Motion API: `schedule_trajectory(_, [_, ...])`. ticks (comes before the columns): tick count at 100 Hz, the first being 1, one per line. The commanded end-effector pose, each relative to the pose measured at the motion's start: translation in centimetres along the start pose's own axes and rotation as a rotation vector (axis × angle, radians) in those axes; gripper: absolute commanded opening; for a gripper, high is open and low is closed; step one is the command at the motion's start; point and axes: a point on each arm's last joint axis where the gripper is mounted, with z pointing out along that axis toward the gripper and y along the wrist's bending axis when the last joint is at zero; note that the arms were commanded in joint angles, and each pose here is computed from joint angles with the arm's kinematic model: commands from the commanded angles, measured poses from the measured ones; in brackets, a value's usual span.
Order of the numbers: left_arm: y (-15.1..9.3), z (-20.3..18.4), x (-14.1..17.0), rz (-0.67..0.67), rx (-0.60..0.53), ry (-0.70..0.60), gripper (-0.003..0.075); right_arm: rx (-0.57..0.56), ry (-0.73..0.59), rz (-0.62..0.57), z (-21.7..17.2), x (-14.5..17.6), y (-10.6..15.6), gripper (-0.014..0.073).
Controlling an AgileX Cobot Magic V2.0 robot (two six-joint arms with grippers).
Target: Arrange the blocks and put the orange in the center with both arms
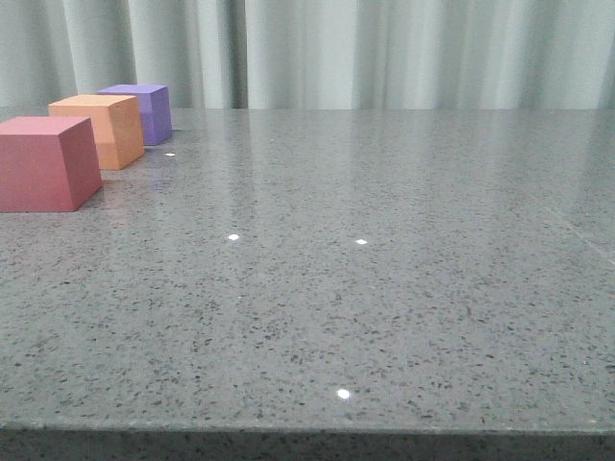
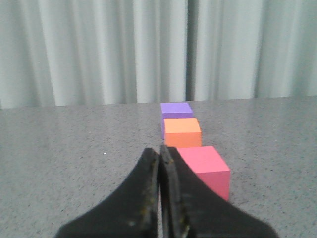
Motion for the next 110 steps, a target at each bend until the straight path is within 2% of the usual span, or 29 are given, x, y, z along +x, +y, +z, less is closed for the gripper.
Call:
schedule_trajectory(1, [0.2,-0.6,-0.4,-0.009,-0.028,-0.113,-0.002,0.001,-0.099,-0.014,-0.3,-1.6,0.0,-0.0069])
schedule_trajectory(27, [0.4,-1.7,4.6,-0.023,-0.044,-0.112,-0.002,0.001,-0.099,-0.014,-0.3,-1.6,0.0,-0.0069])
schedule_trajectory(44, [0.5,-1.6,6.6,-0.035,-0.044,-0.093,-0.002,0.002,-0.097,-0.014,-0.3,-1.5,0.0,-0.0069])
schedule_trajectory(110, [0.5,-1.5,7.1,-0.035,-0.043,-0.116,-0.002,0.001,-0.097,-0.014,-0.2,-1.5,0.0,-0.0069])
